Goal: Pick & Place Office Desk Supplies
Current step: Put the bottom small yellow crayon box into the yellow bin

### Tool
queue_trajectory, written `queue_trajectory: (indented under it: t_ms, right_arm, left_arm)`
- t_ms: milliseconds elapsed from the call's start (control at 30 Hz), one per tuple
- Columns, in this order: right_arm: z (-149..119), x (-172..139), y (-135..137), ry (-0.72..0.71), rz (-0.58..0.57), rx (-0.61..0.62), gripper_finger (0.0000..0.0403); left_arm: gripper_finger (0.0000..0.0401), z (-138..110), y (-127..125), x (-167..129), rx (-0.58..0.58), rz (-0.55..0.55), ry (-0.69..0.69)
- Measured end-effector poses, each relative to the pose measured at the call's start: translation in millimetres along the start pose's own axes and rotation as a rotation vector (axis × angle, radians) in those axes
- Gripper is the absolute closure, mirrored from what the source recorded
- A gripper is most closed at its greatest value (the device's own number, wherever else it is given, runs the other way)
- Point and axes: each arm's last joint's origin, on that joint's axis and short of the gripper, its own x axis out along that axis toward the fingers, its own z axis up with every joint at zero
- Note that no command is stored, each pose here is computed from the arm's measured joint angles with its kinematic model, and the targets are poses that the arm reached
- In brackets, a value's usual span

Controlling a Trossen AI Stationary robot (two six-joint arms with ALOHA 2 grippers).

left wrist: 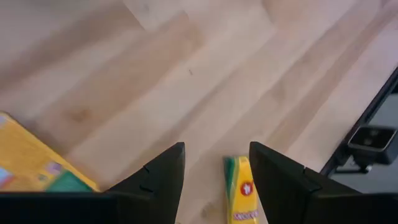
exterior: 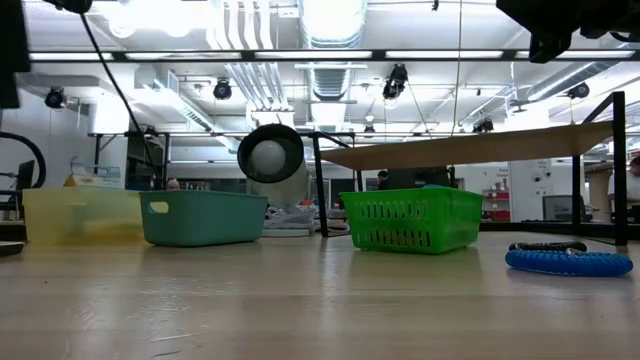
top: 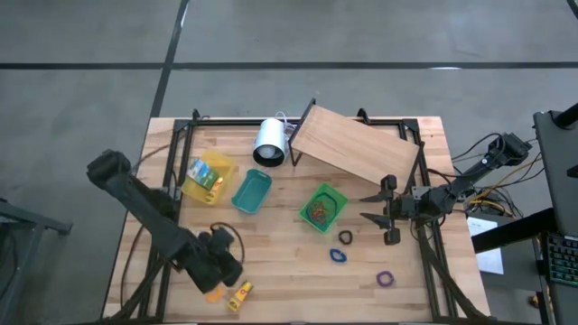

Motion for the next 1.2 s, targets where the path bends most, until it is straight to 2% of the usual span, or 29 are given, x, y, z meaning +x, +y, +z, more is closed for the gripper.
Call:
queue_trajectory:
  t_ms: [267,467,700,967,1200]
  right_arm:
    - [0.0,0.0,0.0,0.0,0.001,0.0,0.0225]
    - [-0.1,0.0,0.0,0.0,0.0,0.0,0.0225]
    - [0.0,0.0,0.0,0.0,0.0,0.0,0.0225]
    - [0.0,0.0,0.0,0.0,0.0,0.0,0.0225]
    - [-0.1,0.0,0.0,0.0,0.0,0.0,0.0225]
  left_arm:
    - [0.0217,-23.5,-36.4,42.2,0.024,0.039,0.124]
    - [0.0217,-35.3,-49.0,64.5,0.029,0.081,0.217]
    - [0.0217,-40.5,-50.6,70.2,0.043,0.082,0.273]
    - [0.0217,-46.8,-53.2,71.0,0.08,0.02,0.274]
    - [0.0217,-51.2,-40.4,83.4,0.04,0.018,0.281]
